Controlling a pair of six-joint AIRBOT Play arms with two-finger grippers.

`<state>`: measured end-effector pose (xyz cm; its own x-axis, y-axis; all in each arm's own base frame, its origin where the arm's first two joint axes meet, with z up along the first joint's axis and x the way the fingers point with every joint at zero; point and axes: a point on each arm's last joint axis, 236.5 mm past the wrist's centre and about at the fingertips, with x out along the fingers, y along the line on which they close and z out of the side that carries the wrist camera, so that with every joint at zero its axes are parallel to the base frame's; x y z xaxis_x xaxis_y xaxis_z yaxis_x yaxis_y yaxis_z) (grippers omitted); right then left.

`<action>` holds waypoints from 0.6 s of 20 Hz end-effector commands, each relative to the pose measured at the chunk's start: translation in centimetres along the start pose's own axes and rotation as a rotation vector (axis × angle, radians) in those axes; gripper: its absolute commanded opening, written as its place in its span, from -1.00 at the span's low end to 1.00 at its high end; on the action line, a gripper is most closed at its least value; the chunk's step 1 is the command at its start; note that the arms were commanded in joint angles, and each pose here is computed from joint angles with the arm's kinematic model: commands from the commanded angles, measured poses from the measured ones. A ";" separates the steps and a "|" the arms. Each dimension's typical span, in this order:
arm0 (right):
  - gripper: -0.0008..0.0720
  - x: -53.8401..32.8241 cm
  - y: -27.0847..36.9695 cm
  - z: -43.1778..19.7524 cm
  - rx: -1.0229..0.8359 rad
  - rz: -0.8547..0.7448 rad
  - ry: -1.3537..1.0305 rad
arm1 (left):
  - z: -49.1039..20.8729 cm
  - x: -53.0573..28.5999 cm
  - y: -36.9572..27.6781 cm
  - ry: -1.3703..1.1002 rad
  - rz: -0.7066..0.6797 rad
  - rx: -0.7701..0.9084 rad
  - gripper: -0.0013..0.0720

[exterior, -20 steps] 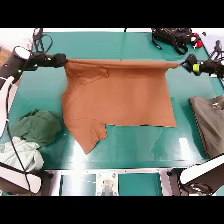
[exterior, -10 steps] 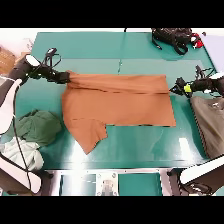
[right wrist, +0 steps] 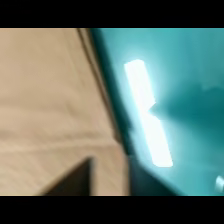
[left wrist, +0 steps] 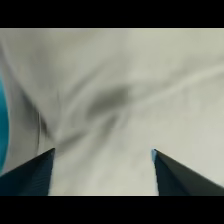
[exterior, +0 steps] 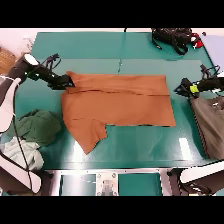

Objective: Fold the shirts.

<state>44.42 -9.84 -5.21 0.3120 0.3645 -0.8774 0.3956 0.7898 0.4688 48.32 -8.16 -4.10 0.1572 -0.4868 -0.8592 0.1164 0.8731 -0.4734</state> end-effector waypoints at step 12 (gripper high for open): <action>-0.21 -2.9 -5.2 -21.1 0.308 -0.127 0.080 | -20.0 -5.8 -2.2 0.153 0.098 -0.226 -0.23</action>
<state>26.23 -6.30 -5.85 0.1485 0.3344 -0.9307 0.6176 0.7037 0.3513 31.83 -6.99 -0.17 -0.0630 -0.4443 -0.8936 -0.0564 0.8956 -0.4413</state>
